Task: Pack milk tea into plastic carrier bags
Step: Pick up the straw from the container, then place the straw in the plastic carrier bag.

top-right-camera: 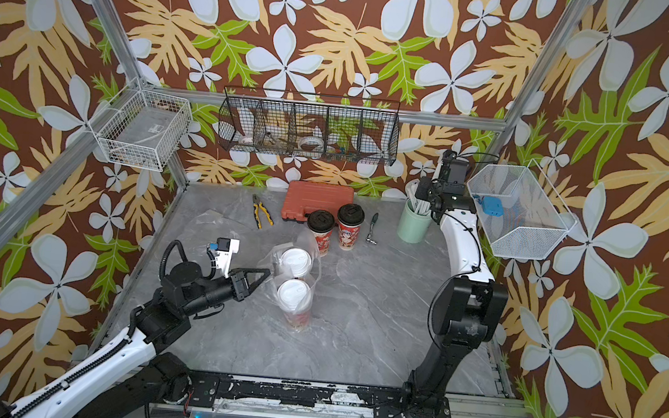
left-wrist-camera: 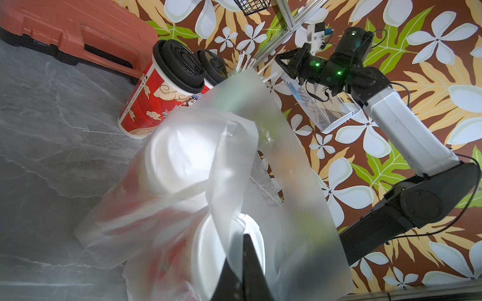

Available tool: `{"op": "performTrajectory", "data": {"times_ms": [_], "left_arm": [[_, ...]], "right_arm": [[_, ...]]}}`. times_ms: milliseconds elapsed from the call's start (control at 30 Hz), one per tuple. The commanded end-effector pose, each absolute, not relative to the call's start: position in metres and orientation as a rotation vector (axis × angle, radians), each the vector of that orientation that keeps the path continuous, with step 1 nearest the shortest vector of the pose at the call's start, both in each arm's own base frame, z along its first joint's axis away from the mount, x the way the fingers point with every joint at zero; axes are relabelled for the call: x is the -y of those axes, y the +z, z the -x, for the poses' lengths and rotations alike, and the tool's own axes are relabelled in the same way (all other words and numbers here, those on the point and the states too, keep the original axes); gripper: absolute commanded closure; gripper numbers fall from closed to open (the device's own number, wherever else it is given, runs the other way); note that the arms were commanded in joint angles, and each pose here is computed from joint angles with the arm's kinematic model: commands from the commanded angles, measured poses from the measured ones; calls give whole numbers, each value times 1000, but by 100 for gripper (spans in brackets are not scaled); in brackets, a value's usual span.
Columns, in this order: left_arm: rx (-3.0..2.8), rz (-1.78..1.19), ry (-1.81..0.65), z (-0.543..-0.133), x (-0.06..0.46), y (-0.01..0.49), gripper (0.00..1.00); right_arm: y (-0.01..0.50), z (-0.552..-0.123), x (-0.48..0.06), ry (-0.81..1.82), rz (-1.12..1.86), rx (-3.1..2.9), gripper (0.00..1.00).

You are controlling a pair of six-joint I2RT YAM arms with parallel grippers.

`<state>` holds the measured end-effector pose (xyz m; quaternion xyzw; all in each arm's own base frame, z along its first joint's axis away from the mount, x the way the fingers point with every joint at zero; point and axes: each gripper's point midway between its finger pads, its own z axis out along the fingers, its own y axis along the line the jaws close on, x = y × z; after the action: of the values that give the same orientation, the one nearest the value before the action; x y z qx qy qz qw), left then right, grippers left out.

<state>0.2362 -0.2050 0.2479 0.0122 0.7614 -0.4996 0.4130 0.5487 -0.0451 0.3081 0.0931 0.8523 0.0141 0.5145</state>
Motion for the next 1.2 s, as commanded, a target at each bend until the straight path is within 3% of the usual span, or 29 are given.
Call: {"op": "performTrajectory", "data": {"times_ms": [0,267,433,1167], "left_arm": [[-1884,-50,-1265,-236,206,256,100],[-1886,-59,-1263,-237,207,258,100],[-1889,-66,-1249,-238,207,259,100],[-1898,-69,-1221,-243,207,264,100]], "right_arm": [[332,-533,53,-18,-260,-2008,100],[409,-488,43,45,-250,-1862,100],[446,-459,14,223,-188,-1798,100],[482,-299,-197,1055,245,-1779,100]]}}
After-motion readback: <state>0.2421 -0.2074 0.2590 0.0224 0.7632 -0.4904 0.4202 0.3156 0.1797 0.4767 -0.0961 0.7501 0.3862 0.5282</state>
